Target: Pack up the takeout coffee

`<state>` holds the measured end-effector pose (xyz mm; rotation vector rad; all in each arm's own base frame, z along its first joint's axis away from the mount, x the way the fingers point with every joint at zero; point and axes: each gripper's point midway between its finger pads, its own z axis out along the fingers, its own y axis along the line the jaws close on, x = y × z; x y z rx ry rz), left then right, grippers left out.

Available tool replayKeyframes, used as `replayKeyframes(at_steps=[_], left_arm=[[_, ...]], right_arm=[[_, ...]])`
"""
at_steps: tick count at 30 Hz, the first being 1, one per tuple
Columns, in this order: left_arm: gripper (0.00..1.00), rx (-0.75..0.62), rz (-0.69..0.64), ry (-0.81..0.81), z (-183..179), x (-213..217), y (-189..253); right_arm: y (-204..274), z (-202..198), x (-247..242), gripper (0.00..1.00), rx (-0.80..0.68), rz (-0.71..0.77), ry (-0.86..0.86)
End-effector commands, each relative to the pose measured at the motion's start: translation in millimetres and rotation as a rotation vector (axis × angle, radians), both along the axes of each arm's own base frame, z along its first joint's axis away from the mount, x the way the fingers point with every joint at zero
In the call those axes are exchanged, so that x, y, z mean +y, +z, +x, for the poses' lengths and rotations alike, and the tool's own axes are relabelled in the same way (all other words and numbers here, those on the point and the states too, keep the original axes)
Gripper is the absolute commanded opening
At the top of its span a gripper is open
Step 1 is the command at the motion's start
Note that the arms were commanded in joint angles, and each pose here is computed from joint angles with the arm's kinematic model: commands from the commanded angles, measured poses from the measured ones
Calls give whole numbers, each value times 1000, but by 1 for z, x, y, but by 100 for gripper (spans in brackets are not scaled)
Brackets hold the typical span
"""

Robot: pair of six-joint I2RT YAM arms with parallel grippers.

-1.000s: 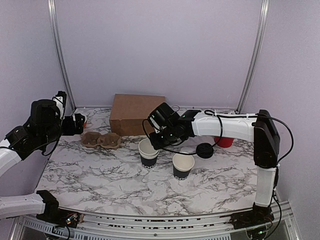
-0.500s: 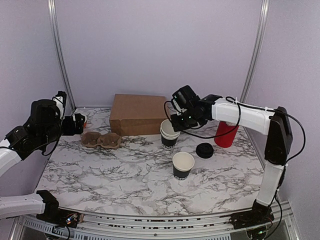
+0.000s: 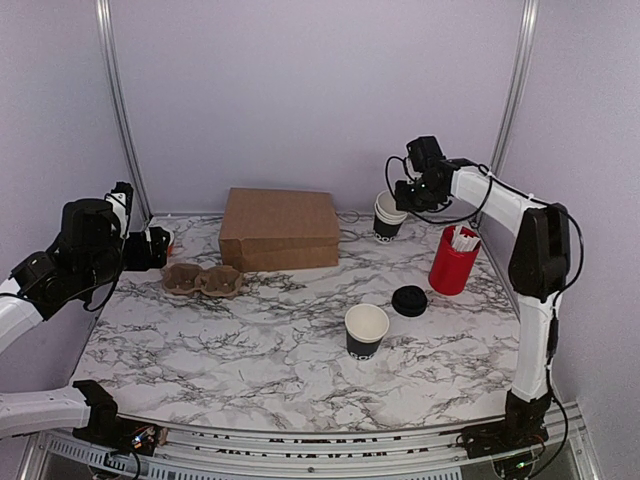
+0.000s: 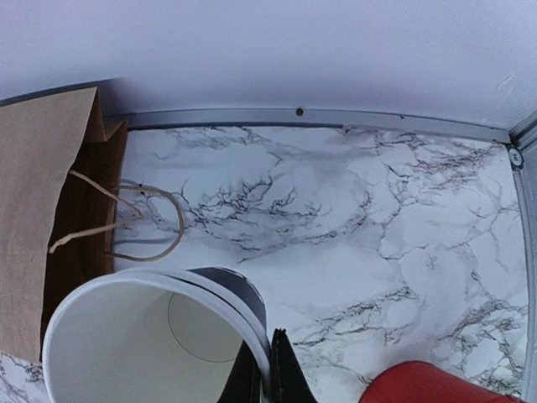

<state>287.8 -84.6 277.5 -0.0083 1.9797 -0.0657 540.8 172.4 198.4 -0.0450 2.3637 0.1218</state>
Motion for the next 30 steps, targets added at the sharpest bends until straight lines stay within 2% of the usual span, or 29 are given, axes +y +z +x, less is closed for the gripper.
replayKeyframes(at_steps=[1,7,11,17,23,30], left_arm=[[99,-5,0,0,-1,2,0],[99,-7,-1,0,-1,2,1],[99,-5,0,1,-1,2,0],[99,-2,1,-2,-1,1,-1],[99,-1,0,-6,0,0,-1],[99,9,-8,-29,0,-5,-2]], right_arm=[[-13,20,10,4,41,31,47],[-45,24,12,7,109,46,59],[-46,22,9,22,116,33,54],[-21,16,3,39,72,21,45],[13,5,-2,48,9,9,41],[55,-31,15,65,-98,-12,72]])
